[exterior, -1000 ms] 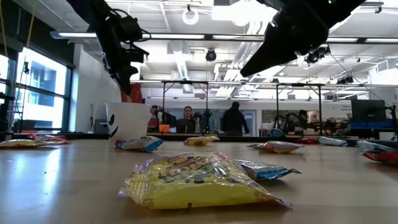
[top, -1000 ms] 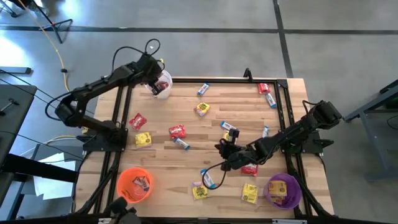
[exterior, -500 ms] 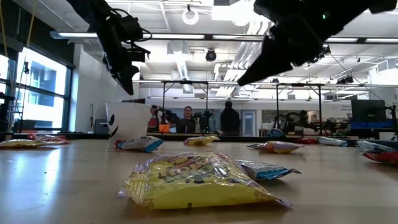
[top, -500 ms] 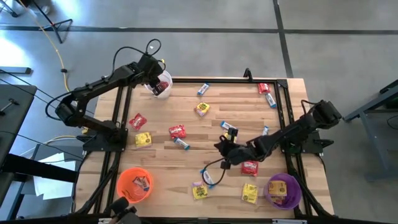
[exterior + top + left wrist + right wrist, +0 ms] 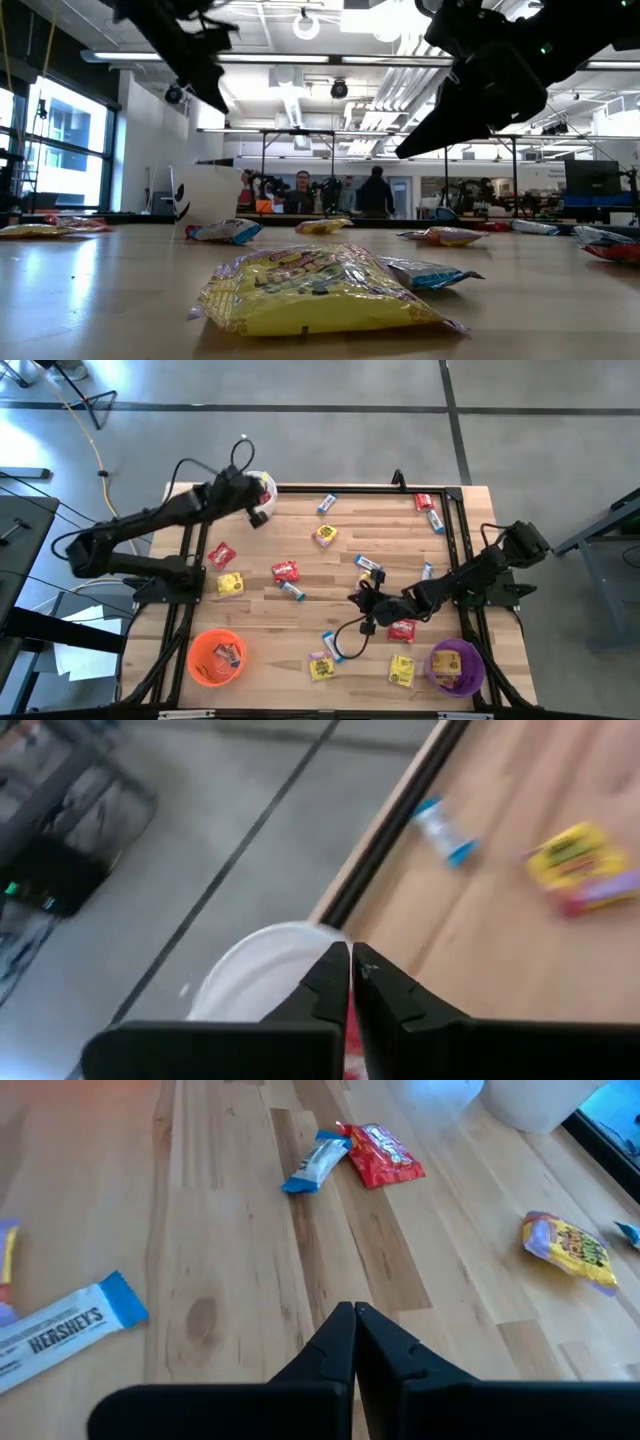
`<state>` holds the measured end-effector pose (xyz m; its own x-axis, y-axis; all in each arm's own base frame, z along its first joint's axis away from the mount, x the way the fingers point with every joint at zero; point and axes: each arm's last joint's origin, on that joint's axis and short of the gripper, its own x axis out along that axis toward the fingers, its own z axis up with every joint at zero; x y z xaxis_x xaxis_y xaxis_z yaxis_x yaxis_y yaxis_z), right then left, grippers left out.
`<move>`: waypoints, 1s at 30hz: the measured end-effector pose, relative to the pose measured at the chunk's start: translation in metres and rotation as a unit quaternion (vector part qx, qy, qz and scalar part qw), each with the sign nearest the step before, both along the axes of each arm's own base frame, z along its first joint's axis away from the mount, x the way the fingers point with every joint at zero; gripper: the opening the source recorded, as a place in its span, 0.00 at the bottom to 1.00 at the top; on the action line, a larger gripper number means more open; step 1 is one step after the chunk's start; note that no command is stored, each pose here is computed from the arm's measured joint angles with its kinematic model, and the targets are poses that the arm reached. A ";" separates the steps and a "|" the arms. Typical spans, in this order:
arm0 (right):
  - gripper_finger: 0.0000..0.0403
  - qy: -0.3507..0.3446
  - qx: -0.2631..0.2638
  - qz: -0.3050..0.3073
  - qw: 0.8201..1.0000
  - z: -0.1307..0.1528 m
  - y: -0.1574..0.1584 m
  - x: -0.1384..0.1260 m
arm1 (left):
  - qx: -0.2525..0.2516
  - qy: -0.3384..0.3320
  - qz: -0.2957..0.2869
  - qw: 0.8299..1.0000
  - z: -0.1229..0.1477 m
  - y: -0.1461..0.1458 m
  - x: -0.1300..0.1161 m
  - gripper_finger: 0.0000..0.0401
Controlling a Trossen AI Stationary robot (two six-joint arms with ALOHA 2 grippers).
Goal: Sort candy
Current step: Put the yellow candy into the purple bucket
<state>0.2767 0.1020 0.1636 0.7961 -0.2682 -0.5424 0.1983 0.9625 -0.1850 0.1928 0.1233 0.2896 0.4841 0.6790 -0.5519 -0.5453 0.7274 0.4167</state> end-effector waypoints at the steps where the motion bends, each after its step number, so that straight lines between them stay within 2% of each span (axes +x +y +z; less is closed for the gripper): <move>1: 0.00 0.001 0.003 -0.002 1.000 0.000 0.000 0.000 | 0.002 -0.016 -0.012 1.000 -0.001 -0.009 -0.001 0.01; 6: 0.00 0.027 0.030 -0.015 0.999 -0.005 -0.001 -0.004 | 0.015 -0.098 -0.098 0.990 -0.008 -0.055 -0.005 0.00; 12: 0.02 0.069 0.039 -0.049 0.996 -0.013 -0.006 -0.011 | 0.019 -0.186 -0.200 0.962 -0.035 -0.098 -0.005 0.00; 16: 0.14 0.095 0.044 -0.082 0.991 -0.017 -0.013 -0.015 | 0.014 -0.231 -0.249 0.941 -0.055 -0.119 -0.005 0.00; 22: 0.41 0.129 0.045 -0.117 0.984 -0.021 -0.021 -0.021 | 0.016 -0.294 -0.299 0.908 -0.068 -0.139 -0.011 0.00; 26: 0.54 0.143 0.041 -0.128 0.981 -0.023 -0.027 -0.022 | 0.016 -0.300 -0.315 0.900 -0.069 -0.145 -0.012 0.00; 30: 0.57 0.158 0.041 -0.136 0.977 -0.024 -0.033 -0.023 | 0.013 -0.300 -0.323 0.898 -0.069 -0.148 -0.013 0.00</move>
<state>0.2538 0.0690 0.1393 0.4899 -0.3924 -0.7785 0.3948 0.8960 -0.2032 0.1801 -0.0250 0.2203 0.9861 0.1591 -0.0485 -0.1456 0.9667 0.2104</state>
